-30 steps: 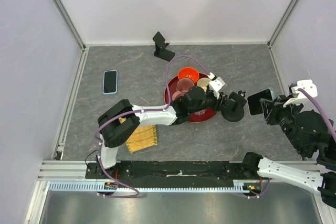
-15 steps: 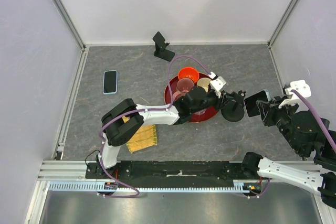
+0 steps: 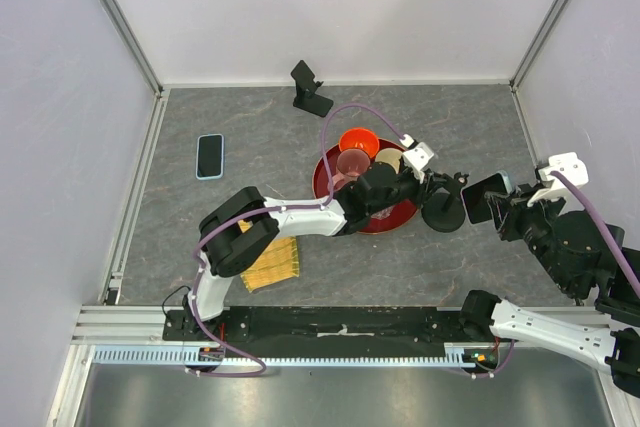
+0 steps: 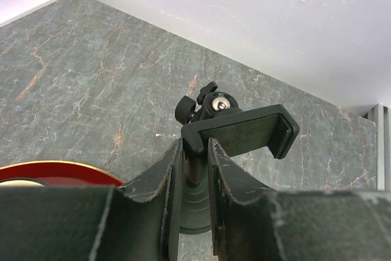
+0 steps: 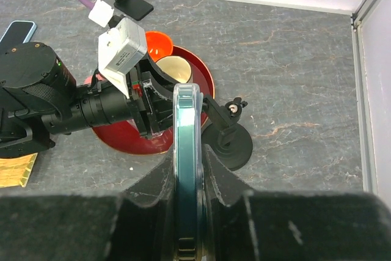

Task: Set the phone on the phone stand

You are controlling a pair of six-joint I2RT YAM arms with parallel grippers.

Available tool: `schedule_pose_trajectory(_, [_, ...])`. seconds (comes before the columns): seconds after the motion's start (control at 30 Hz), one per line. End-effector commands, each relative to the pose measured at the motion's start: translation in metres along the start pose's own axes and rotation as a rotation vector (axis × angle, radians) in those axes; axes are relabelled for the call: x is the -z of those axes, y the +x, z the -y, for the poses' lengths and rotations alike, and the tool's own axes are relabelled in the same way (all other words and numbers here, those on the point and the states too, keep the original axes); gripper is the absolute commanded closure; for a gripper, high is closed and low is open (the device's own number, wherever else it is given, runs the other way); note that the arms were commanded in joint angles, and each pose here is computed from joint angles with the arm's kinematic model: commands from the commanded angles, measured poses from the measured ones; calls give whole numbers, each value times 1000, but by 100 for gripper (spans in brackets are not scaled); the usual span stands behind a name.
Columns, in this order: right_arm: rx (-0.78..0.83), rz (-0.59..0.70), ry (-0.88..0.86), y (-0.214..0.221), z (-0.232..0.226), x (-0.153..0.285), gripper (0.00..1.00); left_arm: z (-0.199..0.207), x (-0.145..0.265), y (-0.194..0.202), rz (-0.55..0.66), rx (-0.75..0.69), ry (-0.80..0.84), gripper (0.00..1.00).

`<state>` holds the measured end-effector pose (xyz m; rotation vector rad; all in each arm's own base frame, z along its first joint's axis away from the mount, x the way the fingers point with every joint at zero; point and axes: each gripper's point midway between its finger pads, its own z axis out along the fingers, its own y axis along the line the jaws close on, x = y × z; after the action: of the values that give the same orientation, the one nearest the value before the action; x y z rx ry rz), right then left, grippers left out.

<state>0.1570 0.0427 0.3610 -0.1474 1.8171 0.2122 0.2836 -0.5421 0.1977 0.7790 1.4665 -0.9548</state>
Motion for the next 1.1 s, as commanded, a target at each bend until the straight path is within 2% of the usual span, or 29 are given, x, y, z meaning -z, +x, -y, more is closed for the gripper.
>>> schedule_pose_trajectory(0.0, [-11, 28, 14, -7, 0, -2, 100, 0, -8, -20, 61, -53, 0, 73])
schedule_pose_trajectory(0.23, [16, 3, 13, -3, -6, -8, 100, 5, -8, -14, 50, -66, 37, 75])
schedule_pose_trajectory(0.37, [21, 1, 11, -3, -7, -9, 100, 8, -5, -10, 39, -69, 51, 65])
schedule_pose_trajectory(0.5, [26, -1, 12, -2, -7, -9, 100, 8, -4, -9, 39, -80, 54, 65])
schedule_pose_trajectory(0.67, [41, -10, 10, 2, -10, -12, 100, 5, -5, -8, 40, -87, 45, 74])
schedule_pose_trajectory(0.73, [54, -19, 10, 4, -12, -14, 100, 6, -6, -10, 40, -95, 49, 86])
schedule_pose_trajectory(0.83, [74, -35, 10, 8, -13, -16, 100, 9, -6, -7, 34, -112, 74, 97])
schedule_pose_trajectory(0.93, [95, -57, -35, 13, -21, -17, 100, 21, 0, -7, 30, -131, 167, 98])
schedule_pose_trajectory(1.07, [128, -100, -118, 23, -37, -17, 100, 40, 16, 1, 3, -165, 376, 98])
